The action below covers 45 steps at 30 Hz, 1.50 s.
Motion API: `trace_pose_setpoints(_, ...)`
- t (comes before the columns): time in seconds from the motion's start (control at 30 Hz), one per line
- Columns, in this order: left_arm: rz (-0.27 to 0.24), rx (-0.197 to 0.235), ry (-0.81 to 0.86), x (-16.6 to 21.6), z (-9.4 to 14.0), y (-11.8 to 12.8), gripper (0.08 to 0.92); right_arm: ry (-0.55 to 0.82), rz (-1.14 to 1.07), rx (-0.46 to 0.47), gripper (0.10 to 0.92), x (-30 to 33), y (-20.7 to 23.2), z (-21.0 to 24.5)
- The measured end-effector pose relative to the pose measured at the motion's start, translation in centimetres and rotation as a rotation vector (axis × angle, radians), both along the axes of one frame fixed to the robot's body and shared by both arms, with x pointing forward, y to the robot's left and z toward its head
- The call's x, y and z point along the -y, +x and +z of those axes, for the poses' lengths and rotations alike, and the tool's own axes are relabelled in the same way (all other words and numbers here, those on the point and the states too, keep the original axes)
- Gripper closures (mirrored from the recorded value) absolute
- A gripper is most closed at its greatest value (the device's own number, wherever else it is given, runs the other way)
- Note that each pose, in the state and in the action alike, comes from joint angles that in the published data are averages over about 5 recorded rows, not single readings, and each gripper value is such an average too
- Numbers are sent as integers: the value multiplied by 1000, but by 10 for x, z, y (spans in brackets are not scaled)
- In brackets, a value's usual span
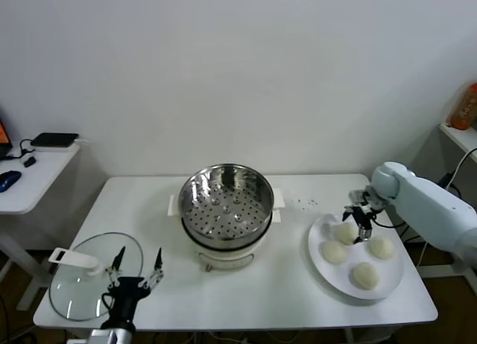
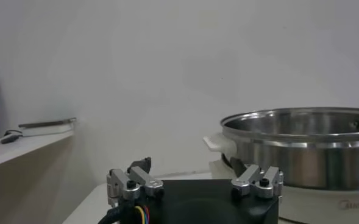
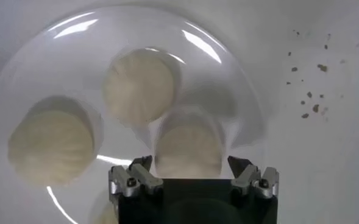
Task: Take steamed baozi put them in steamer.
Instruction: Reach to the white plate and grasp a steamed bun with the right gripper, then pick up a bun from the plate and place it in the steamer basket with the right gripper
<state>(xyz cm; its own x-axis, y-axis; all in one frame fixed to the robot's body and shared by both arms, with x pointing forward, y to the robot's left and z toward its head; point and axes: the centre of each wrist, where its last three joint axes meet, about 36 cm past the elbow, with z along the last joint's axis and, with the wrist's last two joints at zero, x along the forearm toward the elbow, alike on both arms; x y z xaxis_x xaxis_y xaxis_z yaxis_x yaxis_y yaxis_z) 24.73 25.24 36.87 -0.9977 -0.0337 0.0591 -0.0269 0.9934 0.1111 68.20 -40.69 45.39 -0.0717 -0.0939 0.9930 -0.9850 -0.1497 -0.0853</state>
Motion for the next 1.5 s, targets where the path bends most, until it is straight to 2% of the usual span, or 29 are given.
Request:
trace_pose_setpoints(0.13, -1, -1, -1, 0, 0, 0, 177, 1, -1, 1, 205, -1, 1, -2)
trace_pose_setpoints(0.3, -4, -2, -2, 1, -1, 0, 177, -3, -2, -6, 278, -1, 1, -4)
trace_pose_setpoints(0.53, -3, -2, -1, 1, -1, 0, 177, -1, -6, -12, 333, 2, -1, -7)
trace_pose_setpoints(1.0, -3, -6, -3, 1, -4, -1, 177, 18, 4, 6, 344, 2, 4, 10)
trace_pose_setpoints(1.23, -1, -2, -2, 0, -2, -1, 177, 23, 79, 44, 344, -10, 14, 52)
trace_pose_setpoints(1.5, -4, -5, -1, 2, -3, -1, 177, -20, 338, 148, 344, -72, 29, 143)
